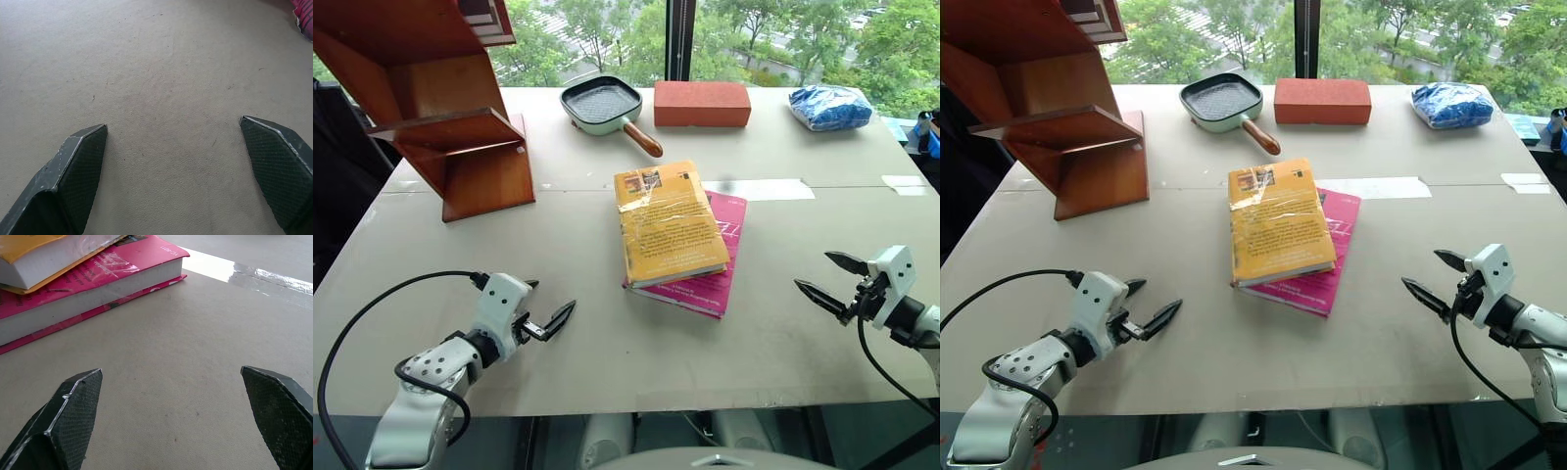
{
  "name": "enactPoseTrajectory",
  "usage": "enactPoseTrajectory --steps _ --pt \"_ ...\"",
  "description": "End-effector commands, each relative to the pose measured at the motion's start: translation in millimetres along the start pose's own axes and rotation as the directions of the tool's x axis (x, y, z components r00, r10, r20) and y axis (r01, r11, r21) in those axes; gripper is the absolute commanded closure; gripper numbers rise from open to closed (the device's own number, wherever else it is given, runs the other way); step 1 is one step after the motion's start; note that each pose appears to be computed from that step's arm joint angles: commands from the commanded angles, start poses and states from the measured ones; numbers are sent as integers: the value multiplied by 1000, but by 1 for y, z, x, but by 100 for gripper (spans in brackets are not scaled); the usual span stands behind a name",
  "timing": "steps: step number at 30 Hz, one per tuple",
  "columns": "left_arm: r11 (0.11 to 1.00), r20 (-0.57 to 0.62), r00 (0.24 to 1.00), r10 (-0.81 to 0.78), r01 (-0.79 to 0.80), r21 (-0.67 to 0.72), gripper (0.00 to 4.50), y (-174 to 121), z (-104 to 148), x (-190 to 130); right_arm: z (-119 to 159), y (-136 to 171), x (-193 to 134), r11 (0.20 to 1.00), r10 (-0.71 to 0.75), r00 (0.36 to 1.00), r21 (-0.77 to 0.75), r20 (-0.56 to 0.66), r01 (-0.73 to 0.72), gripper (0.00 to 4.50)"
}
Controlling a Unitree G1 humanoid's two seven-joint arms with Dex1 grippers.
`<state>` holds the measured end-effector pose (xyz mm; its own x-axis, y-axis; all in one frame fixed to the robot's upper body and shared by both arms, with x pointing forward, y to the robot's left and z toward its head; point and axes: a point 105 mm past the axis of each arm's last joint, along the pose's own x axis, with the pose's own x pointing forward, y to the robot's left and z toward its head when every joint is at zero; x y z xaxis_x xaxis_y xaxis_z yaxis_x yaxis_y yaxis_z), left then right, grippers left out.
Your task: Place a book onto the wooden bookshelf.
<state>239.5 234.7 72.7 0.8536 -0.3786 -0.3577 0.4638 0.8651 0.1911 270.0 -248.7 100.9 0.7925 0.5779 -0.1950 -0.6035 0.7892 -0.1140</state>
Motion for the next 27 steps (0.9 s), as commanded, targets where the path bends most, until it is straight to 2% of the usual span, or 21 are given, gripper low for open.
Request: enactPoseTrajectory --steps 1,8,19,24,27 --pt "1000 -1 1000 -9 9 18 6 3 3 -6 9 0 3 1000 12 999 -25 43 -11 0" --pt "999 76 997 -20 18 29 6 8 24 0 6 4 11 999 36 997 -8 68 -36 0" --pt "998 136 989 -60 60 2 6 7 35 6 4 6 9 999 51 997 -22 64 -49 0" --pt "990 186 976 -116 128 -56 6 4 48 16 20 20 2 987 147 982 -79 119 -138 0" --pt "969 169 975 -146 176 -176 6 -1 58 37 53 32 -1 974 222 952 -90 213 -207 0"
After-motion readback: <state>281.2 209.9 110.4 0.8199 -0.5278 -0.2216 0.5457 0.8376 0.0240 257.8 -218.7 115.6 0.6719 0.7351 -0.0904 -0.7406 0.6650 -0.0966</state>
